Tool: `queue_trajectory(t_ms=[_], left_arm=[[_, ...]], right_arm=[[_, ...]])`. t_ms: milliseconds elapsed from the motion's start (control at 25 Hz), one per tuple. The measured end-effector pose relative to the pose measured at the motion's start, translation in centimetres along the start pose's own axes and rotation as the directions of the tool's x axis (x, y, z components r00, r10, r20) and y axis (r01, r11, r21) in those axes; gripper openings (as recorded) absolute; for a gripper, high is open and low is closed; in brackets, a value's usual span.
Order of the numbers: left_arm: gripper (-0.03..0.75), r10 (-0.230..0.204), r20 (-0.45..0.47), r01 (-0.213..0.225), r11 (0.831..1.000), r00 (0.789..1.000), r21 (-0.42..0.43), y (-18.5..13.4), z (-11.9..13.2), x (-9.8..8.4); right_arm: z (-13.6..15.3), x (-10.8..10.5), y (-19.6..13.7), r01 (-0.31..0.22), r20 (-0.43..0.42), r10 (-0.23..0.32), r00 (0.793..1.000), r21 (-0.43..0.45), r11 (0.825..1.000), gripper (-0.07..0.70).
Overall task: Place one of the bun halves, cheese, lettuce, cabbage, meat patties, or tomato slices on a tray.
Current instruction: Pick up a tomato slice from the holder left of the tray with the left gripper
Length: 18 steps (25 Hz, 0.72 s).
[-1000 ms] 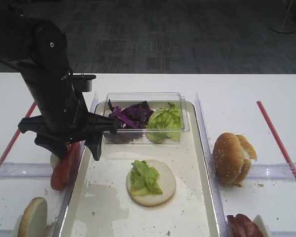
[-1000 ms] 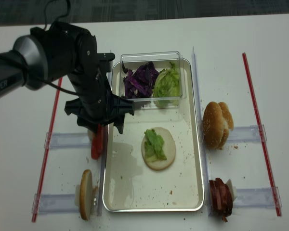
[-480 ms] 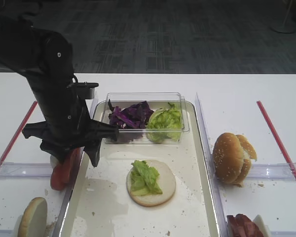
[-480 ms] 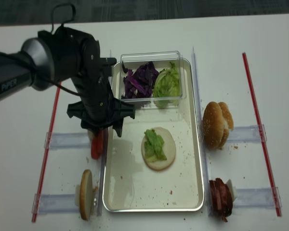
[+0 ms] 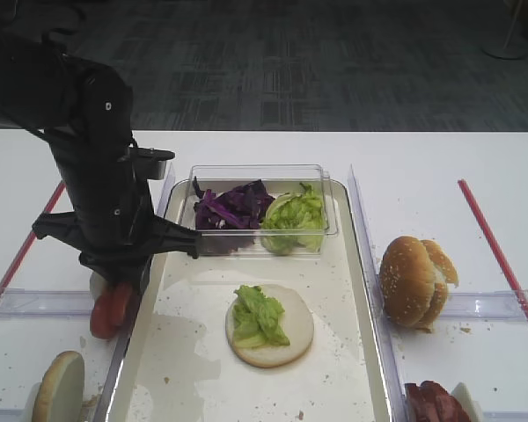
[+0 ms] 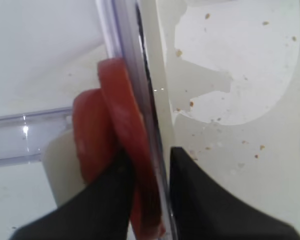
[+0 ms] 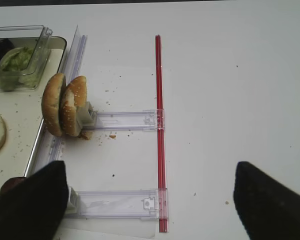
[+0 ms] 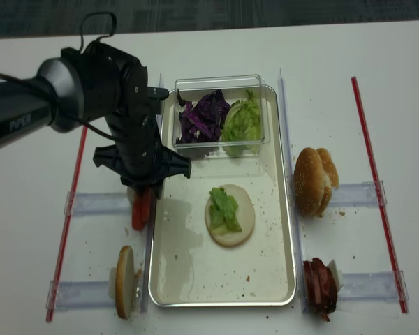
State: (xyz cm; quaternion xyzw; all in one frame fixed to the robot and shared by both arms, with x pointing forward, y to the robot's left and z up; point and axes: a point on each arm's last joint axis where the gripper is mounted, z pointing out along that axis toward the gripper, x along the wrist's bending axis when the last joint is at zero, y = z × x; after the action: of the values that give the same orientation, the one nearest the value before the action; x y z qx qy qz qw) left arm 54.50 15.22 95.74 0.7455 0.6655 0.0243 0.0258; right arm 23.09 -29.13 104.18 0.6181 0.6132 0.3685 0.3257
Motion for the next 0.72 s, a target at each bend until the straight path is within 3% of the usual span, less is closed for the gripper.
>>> queue_trajectory(t_ms=[200, 720], left_arm=[[0.066, 0.008, -0.012, -0.008, 1.000, 1.000, -0.001, 0.03, 0.07, 0.09], [0.023, 0.009, -0.013, -0.009, 1.000, 1.000, -0.001, 0.03, 0.07, 0.11]], right_arm=[[0.00, 0.00, 0.00, 0.000, 0.000, 0.000, 1.000, 0.000, 1.000, 0.679], [0.00, 0.00, 0.00, 0.000, 0.000, 0.000, 1.000, 0.000, 1.000, 0.679]])
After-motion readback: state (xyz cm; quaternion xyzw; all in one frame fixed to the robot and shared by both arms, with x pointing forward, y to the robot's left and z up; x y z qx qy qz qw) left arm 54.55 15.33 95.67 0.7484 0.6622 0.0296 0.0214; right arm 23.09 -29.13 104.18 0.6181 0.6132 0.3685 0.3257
